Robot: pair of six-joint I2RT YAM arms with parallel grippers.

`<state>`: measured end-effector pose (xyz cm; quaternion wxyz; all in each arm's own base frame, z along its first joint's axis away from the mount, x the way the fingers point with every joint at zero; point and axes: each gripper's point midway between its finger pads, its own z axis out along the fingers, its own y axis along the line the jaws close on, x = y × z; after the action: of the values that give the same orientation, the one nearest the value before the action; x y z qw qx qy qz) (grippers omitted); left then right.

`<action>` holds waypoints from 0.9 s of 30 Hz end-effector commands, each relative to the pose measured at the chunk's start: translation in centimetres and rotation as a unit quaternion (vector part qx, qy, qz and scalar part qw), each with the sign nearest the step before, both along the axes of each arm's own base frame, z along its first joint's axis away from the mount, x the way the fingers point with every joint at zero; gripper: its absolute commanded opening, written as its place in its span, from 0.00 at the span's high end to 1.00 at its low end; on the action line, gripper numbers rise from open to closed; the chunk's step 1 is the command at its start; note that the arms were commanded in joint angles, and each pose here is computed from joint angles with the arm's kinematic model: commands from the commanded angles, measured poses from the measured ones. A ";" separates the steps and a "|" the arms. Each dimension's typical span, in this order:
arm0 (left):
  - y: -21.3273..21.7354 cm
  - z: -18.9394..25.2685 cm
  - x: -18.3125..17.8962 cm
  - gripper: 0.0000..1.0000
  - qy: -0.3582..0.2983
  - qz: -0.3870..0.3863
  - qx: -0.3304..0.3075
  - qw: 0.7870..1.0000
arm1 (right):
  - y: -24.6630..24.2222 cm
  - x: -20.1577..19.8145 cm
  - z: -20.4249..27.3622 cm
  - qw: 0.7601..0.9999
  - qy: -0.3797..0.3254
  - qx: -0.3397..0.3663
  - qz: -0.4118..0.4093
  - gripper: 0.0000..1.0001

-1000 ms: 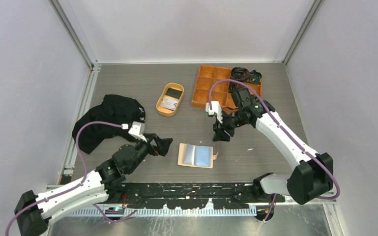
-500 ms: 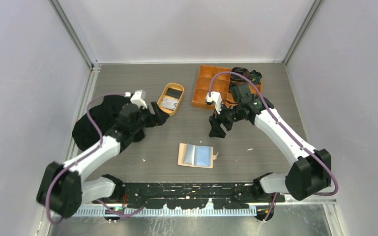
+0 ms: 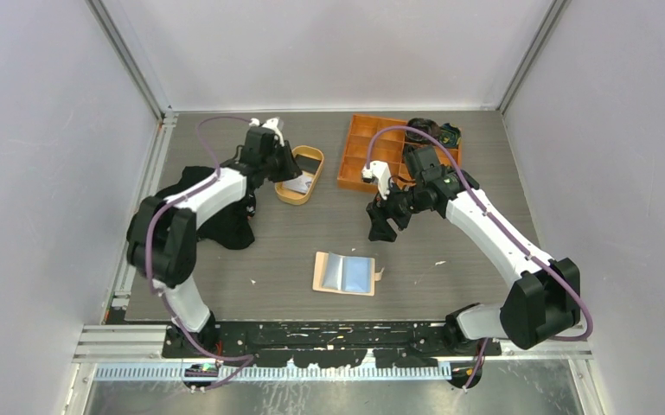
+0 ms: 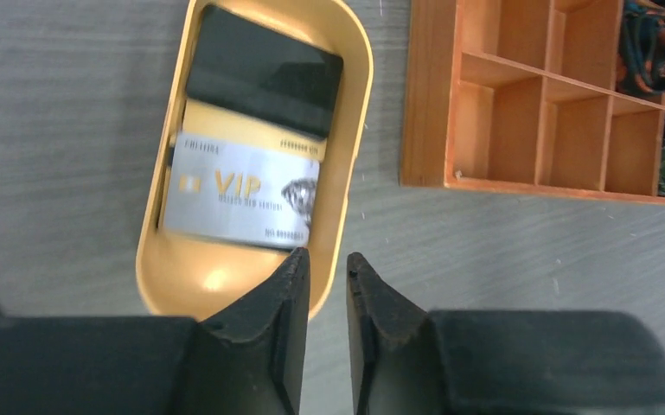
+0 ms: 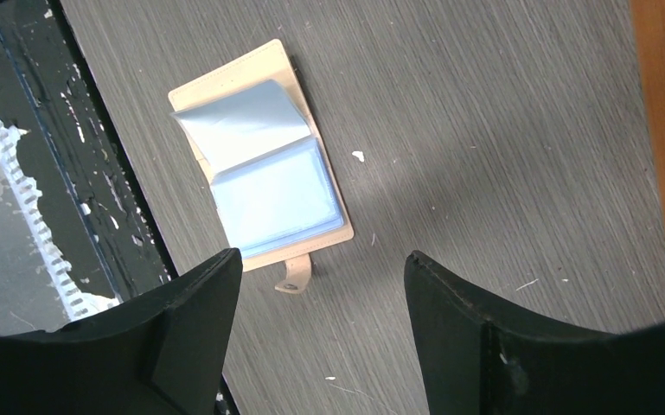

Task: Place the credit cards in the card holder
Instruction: Move the storage box to the center of the board.

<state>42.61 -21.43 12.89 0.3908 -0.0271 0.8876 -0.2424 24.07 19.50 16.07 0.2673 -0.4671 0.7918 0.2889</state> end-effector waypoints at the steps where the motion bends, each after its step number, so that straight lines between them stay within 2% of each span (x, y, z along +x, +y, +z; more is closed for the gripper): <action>1: -0.9 -1.6 1.7 0.79 0.044 -0.031 0.030 0.998 | 0.0 0.7 1.8 0.999 -0.033 0.010 -0.007 0.26; 6: -2.9 -2.9 1.4 0.69 0.072 -0.081 0.016 0.994 | 0.0 0.6 1.8 0.999 -0.036 0.010 -0.006 0.26; 10: -3.1 -4.2 1.4 0.59 0.075 -0.086 0.074 0.991 | 0.0 0.5 1.5 1.000 -0.030 0.009 -0.002 0.26; 15: -3.2 -5.4 1.9 0.58 0.078 -0.090 0.136 0.983 | 0.0 0.5 1.5 1.000 -0.028 0.008 -0.001 0.26; 23: -4.4 -6.2 1.7 0.64 0.082 -0.110 0.179 0.974 | 0.0 0.5 1.4 1.000 -0.026 0.006 -0.001 0.26; 27: -4.0 -6.1 1.2 0.83 0.070 -0.109 0.223 0.966 | 0.0 0.4 1.4 1.000 -0.027 0.007 0.001 0.26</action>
<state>43.69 -25.99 5.43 0.2762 0.1122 0.9469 -0.1208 24.19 19.32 15.98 0.2677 -0.4672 0.7938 0.2827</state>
